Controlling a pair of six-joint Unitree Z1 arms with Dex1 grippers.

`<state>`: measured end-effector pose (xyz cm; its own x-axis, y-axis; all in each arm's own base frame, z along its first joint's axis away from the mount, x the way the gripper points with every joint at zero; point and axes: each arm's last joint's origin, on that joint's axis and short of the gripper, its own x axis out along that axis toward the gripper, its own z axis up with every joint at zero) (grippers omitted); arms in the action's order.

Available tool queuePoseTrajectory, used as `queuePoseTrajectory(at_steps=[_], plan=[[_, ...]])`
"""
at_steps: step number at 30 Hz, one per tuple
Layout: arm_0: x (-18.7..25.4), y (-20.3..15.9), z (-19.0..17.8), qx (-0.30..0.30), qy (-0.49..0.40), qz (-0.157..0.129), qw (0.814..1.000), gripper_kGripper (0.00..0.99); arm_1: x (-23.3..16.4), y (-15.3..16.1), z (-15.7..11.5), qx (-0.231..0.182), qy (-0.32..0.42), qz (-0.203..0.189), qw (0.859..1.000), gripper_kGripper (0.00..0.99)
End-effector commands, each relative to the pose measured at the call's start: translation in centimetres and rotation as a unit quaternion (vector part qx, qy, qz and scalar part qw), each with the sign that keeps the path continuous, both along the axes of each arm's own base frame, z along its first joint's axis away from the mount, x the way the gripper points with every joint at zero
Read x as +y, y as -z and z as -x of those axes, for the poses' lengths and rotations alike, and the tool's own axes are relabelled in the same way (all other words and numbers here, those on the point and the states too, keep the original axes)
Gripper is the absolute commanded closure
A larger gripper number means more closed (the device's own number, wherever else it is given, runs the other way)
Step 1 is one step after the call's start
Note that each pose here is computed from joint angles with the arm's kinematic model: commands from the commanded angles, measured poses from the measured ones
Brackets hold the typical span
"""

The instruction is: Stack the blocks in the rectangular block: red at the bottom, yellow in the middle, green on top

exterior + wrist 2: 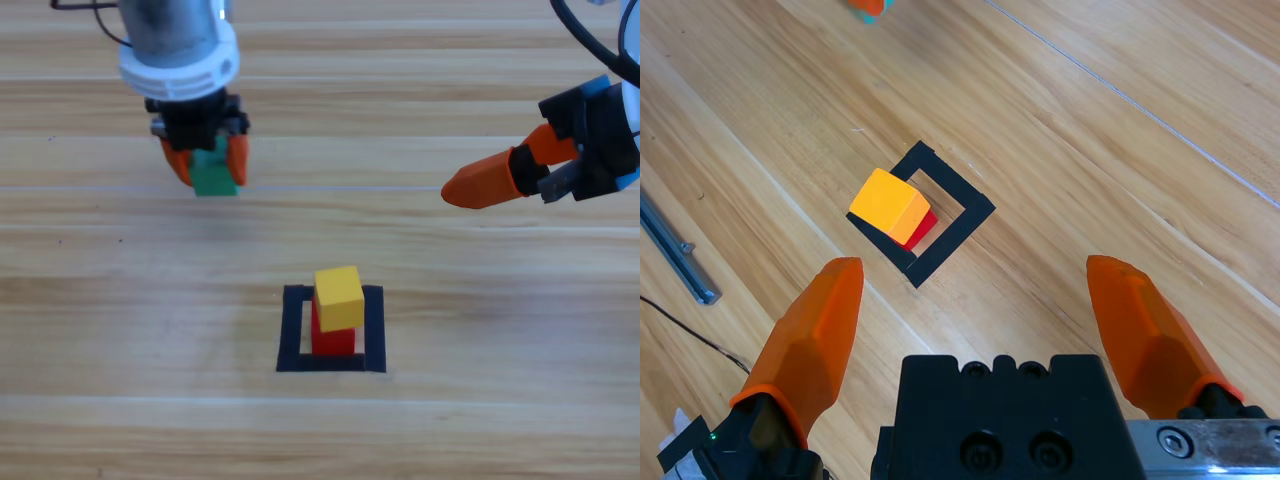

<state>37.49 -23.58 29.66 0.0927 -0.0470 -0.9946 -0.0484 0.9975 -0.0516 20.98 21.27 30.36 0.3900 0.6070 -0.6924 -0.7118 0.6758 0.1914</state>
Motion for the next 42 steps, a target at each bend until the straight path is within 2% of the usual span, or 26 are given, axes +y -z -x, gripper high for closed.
queuePoseTrajectory(at_steps=[1, 10, 25, 42], plan=[[-4.6, 1.0, 3.3, 0.027, 0.031, -0.014, 0.999, 0.916, -0.8, 0.4, 0.1, 0.007, 0.005, 0.003, 1.000, 0.007], [-6.7, -0.5, 5.9, 0.025, 0.045, -0.003, 0.999, 0.915, -0.7, 0.6, 0.0, 0.009, 0.005, 0.005, 1.000, 0.007], [-9.8, 0.4, 7.6, 0.026, 0.062, -0.004, 0.998, 0.915, -0.6, 0.8, -0.1, 0.013, 0.004, 0.007, 1.000, 0.007], [-11.5, 2.4, 8.0, 0.039, 0.065, -0.020, 0.997, 0.910, -0.3, 1.4, -0.3, 0.021, 0.006, 0.013, 1.000, 0.007]])
